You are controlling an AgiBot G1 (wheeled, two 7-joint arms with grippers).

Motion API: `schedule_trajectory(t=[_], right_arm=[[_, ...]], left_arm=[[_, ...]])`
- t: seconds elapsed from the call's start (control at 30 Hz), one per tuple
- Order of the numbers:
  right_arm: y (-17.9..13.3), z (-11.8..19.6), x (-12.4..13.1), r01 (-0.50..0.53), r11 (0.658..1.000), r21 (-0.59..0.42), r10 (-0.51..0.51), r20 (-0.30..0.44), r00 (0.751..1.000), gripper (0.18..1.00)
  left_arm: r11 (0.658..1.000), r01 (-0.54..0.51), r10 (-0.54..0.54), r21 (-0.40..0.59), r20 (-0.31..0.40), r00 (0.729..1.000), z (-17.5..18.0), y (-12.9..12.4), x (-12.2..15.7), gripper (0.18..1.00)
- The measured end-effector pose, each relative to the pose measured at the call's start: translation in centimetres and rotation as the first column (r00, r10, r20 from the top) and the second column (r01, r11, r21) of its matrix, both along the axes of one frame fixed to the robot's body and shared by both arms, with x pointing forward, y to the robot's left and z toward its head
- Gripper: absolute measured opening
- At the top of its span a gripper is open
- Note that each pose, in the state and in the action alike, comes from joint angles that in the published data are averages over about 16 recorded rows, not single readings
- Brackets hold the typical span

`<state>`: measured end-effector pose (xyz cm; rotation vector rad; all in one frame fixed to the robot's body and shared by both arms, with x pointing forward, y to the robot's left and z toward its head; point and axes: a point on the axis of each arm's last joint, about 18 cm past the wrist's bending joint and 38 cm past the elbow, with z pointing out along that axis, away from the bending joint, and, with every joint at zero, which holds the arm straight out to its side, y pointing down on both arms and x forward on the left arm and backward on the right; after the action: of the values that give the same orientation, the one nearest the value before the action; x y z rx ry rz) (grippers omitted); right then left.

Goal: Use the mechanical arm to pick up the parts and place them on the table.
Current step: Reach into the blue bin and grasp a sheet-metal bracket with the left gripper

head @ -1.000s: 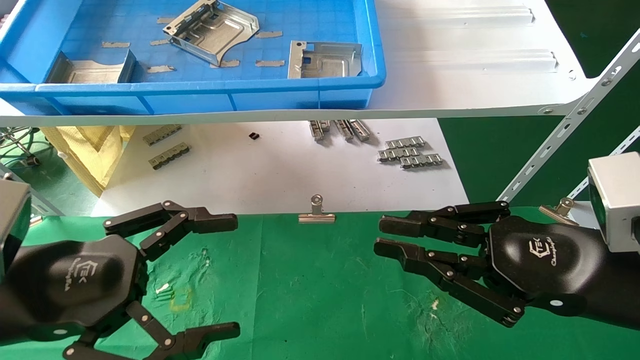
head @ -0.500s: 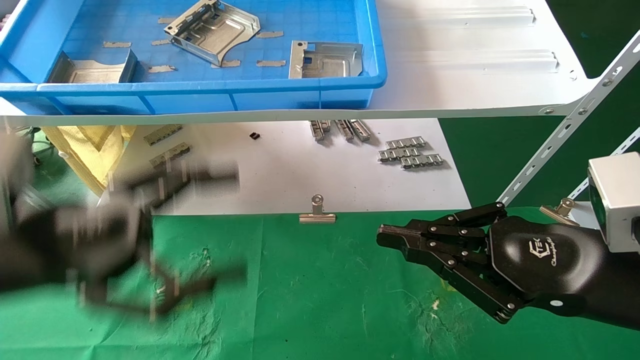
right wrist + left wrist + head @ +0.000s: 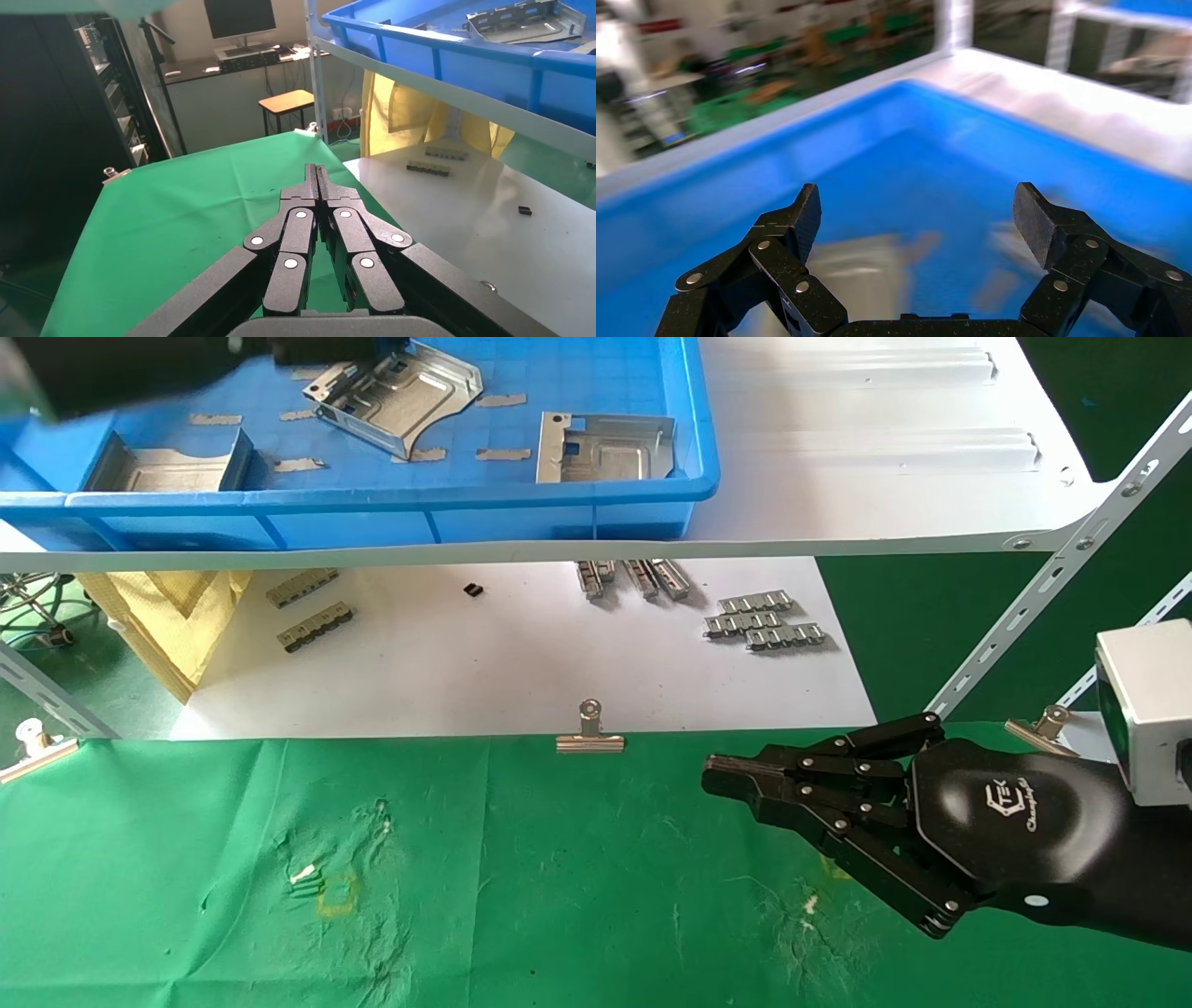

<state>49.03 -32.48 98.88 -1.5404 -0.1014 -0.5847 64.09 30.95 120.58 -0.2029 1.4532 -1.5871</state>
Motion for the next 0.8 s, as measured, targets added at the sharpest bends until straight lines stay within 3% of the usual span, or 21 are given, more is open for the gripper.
schedule_trajectory(t=[0.3,0.53,0.8], right_arm=[[0.0,0.0,0.0,0.000,1.000,0.000,0.000,0.000,1.000,0.192],[0.0,0.0,0.0,0.000,1.000,0.000,0.000,0.000,1.000,0.192],[0.0,0.0,0.0,0.000,1.000,0.000,0.000,0.000,1.000,0.192]], left_arm=[[0.978,-0.208,0.209,0.024,-0.072,0.975,1.5,0.7,3.4,0.999],[0.969,-0.240,0.246,0.061,-0.114,0.963,0.9,1.1,3.9,0.982],[0.964,-0.253,0.261,0.075,-0.125,0.957,0.5,1.9,3.9,0.906]])
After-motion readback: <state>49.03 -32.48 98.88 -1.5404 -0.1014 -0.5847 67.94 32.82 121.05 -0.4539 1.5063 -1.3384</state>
